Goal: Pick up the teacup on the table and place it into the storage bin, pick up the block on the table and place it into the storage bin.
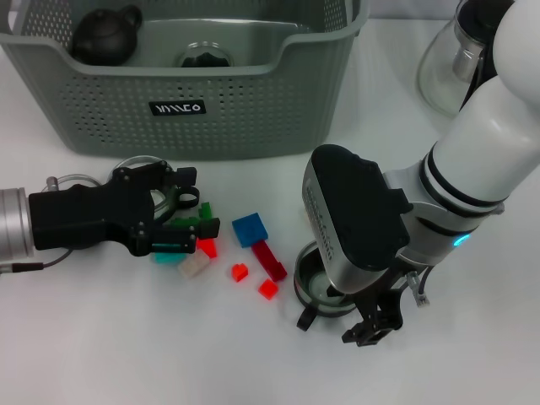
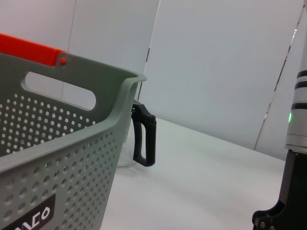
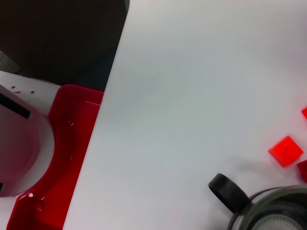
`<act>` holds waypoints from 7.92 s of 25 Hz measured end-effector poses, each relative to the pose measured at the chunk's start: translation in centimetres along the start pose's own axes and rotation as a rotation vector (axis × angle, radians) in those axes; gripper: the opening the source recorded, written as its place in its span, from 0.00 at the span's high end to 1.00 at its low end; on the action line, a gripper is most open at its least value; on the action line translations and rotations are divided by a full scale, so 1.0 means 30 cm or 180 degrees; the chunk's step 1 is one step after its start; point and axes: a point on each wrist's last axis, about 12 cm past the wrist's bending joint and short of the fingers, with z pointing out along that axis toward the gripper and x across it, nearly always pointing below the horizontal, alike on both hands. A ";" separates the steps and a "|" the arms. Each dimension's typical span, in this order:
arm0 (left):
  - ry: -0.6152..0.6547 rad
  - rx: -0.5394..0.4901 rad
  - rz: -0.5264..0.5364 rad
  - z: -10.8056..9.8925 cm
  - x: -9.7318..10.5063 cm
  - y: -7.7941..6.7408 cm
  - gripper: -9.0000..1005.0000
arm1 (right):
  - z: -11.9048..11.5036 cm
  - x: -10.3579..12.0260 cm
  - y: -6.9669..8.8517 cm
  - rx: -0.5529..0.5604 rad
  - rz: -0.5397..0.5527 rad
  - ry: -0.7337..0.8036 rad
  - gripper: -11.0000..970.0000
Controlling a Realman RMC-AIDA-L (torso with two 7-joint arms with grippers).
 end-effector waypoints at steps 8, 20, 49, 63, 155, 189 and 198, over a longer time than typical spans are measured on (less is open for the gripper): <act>0.0012 -0.0024 0.0003 -0.002 0.000 0.004 0.08 | 0.001 0.005 -0.005 0.0034 0.0092 0.0096 0.38; 0.0006 -0.0044 0.0005 -0.007 -0.001 0.007 0.08 | 0.001 0.003 -0.002 0.0037 0.0137 0.0143 0.93; -0.0029 -0.0092 0.0015 -0.019 -0.004 0.011 0.08 | -0.628 -0.117 -0.095 0.0953 0.0032 -0.1358 0.92; -0.0043 -0.0081 0.0043 -0.010 -0.016 0.018 0.08 | -0.614 -0.118 -0.417 0.1893 0.1050 -0.1913 0.90; 0.0155 -0.0349 0.0174 -0.163 -0.006 0.017 0.11 | -0.283 0.137 0.032 0.0321 0.0250 -0.2582 0.38; 0.1342 -0.0700 0.0461 -0.252 -0.026 0.049 0.12 | -0.072 0.081 -0.024 -0.0044 0.0603 -0.2152 0.38; 0.1688 -0.0645 0.0472 -0.205 -0.080 0.064 0.13 | -0.074 0.083 -0.030 -0.0012 0.0636 -0.2163 0.39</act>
